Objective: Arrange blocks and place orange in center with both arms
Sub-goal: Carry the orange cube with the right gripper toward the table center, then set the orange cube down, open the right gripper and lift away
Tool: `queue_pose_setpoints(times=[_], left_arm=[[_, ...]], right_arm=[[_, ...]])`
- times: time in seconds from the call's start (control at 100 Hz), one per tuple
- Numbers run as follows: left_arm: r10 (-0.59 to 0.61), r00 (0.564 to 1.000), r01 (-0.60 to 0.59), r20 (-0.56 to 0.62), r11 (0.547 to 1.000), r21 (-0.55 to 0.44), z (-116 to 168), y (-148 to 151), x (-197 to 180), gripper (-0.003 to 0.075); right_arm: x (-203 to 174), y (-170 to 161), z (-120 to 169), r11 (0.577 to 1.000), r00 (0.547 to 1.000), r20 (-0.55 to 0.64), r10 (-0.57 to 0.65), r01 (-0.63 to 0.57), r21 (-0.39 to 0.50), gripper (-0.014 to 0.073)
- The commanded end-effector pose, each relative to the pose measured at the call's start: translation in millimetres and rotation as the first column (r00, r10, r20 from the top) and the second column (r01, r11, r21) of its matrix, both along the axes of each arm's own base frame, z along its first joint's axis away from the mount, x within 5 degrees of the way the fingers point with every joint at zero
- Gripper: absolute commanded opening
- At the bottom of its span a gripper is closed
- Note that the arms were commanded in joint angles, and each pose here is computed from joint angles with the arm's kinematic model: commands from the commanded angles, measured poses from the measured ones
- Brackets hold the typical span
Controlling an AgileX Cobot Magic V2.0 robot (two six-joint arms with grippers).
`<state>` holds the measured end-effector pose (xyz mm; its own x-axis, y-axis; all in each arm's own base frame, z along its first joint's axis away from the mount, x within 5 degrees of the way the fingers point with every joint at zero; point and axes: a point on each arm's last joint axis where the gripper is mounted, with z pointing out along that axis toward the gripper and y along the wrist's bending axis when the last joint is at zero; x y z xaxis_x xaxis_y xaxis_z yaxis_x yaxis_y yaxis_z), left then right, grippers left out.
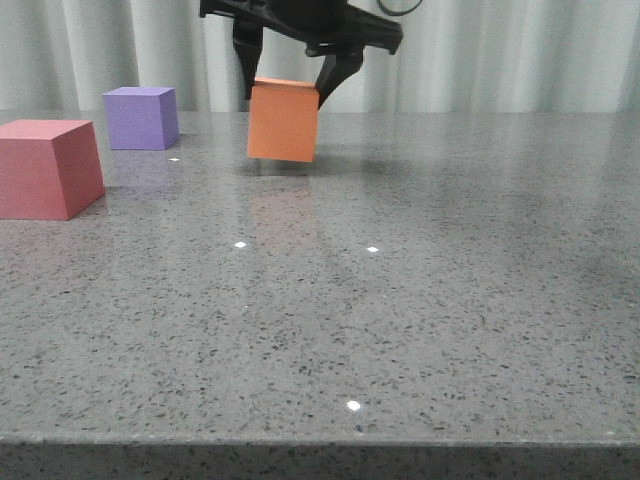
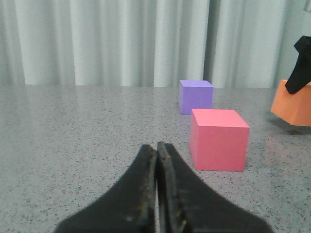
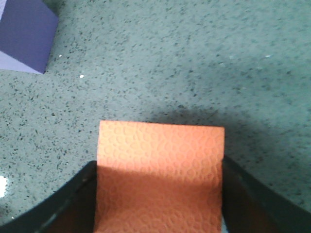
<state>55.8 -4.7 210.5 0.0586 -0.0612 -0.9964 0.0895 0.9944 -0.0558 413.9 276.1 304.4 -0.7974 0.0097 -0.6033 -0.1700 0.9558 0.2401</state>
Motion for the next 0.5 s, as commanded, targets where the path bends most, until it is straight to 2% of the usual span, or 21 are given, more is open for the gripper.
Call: queue_pose_setpoints(times=[0.0,0.34,0.41,0.49], left_arm=[[-0.007,0.997,0.008,0.070,1.000,-0.015,-5.4,-0.6,-1.2,-0.0019],[-0.007,0.997,0.008,0.070,1.000,-0.015,-5.4,-0.6,-1.2,-0.0019],[-0.007,0.997,0.008,0.070,1.000,-0.015,-5.4,-0.6,-1.2,-0.0019],[-0.007,0.997,0.008,0.070,1.000,-0.015,-5.4,-0.6,-1.2,-0.0019]], right_arm=[[-7.4,-1.5,44.1,0.997,0.992,0.126,-0.002,-0.007,0.071,0.0395],[-3.3,6.6,27.6,0.998,0.995,0.100,0.003,-0.009,0.061,0.0405],[-2.9,7.0,28.2,0.998,0.994,0.107,0.004,-0.011,0.066,0.0452],[-3.1,6.9,29.6,0.998,0.994,0.113,0.004,-0.012,0.069,0.0563]])
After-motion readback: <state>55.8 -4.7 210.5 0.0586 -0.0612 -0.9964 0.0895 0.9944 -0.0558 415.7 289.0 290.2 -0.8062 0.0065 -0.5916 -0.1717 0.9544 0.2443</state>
